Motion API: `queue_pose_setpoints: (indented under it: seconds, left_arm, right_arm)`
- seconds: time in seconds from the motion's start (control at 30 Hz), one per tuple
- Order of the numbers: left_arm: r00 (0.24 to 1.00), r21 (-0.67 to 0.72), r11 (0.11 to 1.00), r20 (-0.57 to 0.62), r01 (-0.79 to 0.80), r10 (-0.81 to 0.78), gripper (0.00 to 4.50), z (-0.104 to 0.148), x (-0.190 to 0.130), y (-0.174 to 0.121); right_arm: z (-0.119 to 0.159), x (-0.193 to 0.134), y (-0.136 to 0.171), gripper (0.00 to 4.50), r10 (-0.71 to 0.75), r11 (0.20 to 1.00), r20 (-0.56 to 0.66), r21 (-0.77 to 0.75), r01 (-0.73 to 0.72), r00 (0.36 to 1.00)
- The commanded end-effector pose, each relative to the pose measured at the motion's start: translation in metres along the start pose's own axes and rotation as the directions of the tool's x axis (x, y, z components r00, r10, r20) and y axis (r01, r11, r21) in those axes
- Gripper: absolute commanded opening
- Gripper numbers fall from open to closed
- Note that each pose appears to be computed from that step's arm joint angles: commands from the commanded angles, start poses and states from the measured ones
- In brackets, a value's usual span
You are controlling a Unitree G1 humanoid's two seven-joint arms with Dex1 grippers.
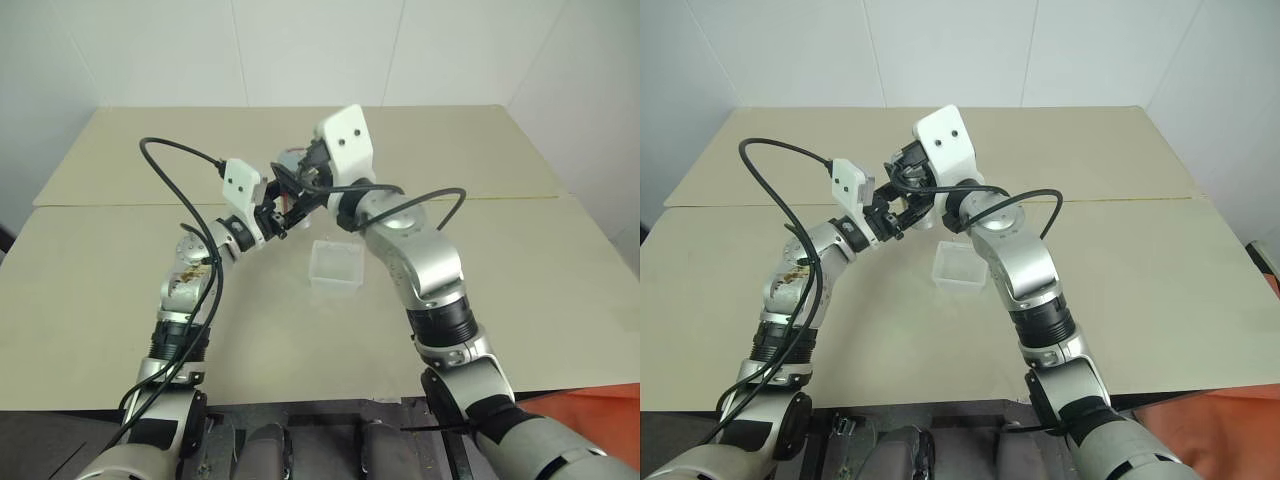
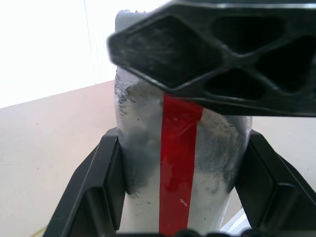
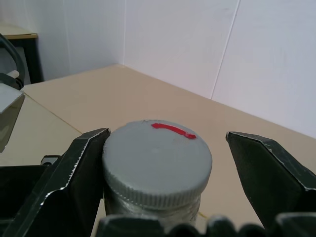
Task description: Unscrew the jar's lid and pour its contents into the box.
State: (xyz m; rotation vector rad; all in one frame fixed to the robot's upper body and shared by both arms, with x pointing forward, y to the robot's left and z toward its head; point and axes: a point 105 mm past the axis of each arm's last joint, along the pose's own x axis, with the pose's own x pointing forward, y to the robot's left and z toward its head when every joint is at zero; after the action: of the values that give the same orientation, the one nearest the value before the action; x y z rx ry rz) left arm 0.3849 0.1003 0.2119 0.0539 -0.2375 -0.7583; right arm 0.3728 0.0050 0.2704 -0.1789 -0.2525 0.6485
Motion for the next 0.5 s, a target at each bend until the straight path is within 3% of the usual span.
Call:
queue_pose_setpoints:
  seconds: [0.03,0.5]
  left_arm:
    - [0.998,0.017,1.000,0.049,-0.026,0.025,2.66,0.019,-0.003,0.009]
    - [0.999,0.001,1.000,0.042,-0.031,0.031,2.66,0.017,-0.008,0.012]
  right_arm:
    - [0.015,-0.010,-0.015,4.27,-0.053,0.998,0.053,-0.020,0.054,0.997]
    - [0.013,-0.022,-0.022,4.27,-0.075,0.997,0.047,-0.016,0.075,0.996]
